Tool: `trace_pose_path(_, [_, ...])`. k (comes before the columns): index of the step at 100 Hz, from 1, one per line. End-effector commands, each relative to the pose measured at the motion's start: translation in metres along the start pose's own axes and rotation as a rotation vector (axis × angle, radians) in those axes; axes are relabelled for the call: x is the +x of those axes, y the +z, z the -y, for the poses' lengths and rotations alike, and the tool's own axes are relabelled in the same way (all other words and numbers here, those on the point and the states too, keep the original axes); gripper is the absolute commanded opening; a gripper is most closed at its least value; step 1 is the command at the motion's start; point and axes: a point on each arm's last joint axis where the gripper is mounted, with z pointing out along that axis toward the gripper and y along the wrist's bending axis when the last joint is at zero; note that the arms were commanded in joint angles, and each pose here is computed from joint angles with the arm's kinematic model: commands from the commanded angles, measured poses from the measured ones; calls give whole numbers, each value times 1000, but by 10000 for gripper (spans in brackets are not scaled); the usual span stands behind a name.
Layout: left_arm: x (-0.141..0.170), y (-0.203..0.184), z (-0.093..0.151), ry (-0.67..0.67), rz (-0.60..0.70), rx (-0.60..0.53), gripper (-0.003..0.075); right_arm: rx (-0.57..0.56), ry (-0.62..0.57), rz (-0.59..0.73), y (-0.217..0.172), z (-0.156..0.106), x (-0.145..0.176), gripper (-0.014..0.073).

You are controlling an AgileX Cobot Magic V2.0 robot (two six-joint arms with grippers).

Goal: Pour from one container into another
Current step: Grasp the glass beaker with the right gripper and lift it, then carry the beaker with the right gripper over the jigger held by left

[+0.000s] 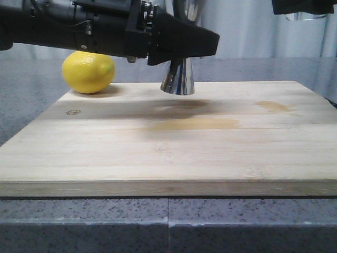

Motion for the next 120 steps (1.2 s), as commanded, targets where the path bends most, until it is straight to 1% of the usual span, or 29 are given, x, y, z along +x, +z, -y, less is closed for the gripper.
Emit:
trace_pose_path(1, [-35,-1,5,34,144,16,103,-12,-70,109,-2,-1,-32,298])
trace_pose_path(16, [-35,-1,5,34,144,16,103,-49,-144,102,-1,-10,-52,298])
trace_pose_path(30, [-35,-1,5,34,144,16,103,-82,-193,64,4,-20,-61,298])
trace_pose_path(46, [-35,-1,5,34,144,16,103,-107,-247,54,6,-28,-71,298])
trace_pose_path(73, [-35,-1,5,34,144,16,103,-147,-366,33,9,-44,-77,298])
trace_pose_path(93, [-35,-1,5,34,144,16,103,-156,-453,32,8,-49,-78,298])
trace_pose_path(107, [-35,-1,5,34,144,16,103,-157,-507,2,7,-52,-76,298])
trace_pose_path(120, [-35,-1,5,34,144,16,103,-158,-524,-13,6,-54,-74,298])
